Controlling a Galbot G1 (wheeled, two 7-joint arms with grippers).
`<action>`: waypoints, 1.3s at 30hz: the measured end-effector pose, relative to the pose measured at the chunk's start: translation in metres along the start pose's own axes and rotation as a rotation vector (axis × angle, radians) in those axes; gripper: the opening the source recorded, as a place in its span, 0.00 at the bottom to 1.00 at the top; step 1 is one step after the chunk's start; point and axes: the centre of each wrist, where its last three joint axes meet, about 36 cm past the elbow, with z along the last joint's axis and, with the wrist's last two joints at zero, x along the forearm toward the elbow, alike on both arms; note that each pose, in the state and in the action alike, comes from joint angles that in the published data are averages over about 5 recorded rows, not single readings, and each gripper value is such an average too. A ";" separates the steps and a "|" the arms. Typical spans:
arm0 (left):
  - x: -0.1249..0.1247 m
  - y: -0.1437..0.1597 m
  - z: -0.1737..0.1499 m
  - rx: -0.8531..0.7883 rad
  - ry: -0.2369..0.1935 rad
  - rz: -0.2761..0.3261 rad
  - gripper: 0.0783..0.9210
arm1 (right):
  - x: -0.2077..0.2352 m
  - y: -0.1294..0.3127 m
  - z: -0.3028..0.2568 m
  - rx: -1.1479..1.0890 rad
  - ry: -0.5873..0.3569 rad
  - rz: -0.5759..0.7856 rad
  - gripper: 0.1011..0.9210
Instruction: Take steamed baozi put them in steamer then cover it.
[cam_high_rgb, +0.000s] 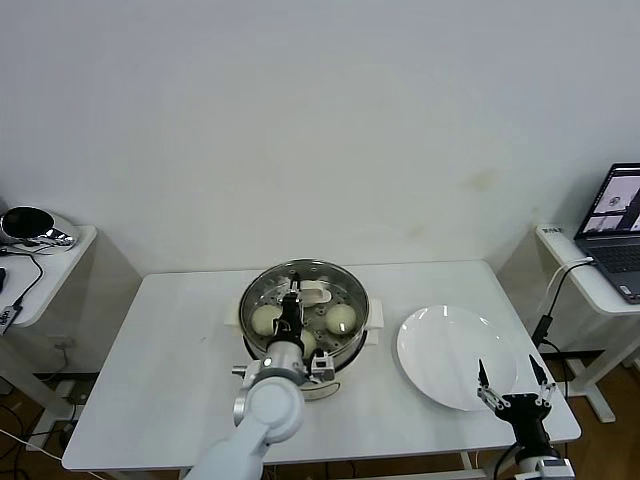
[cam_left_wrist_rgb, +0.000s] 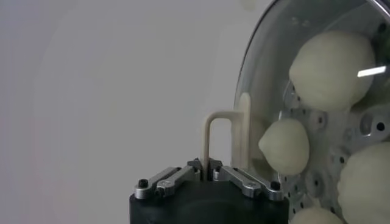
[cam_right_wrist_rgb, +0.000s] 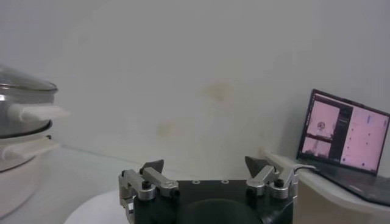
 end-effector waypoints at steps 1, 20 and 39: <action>0.001 0.000 -0.001 0.001 -0.001 0.001 0.08 | 0.000 0.000 0.000 0.000 0.000 0.000 0.88; 0.021 0.006 0.009 0.026 -0.020 -0.031 0.56 | 0.000 0.002 0.002 0.002 0.004 -0.009 0.88; 0.125 0.024 0.086 0.680 -0.105 -0.058 0.88 | -0.003 0.005 0.003 -0.016 -0.007 -0.033 0.88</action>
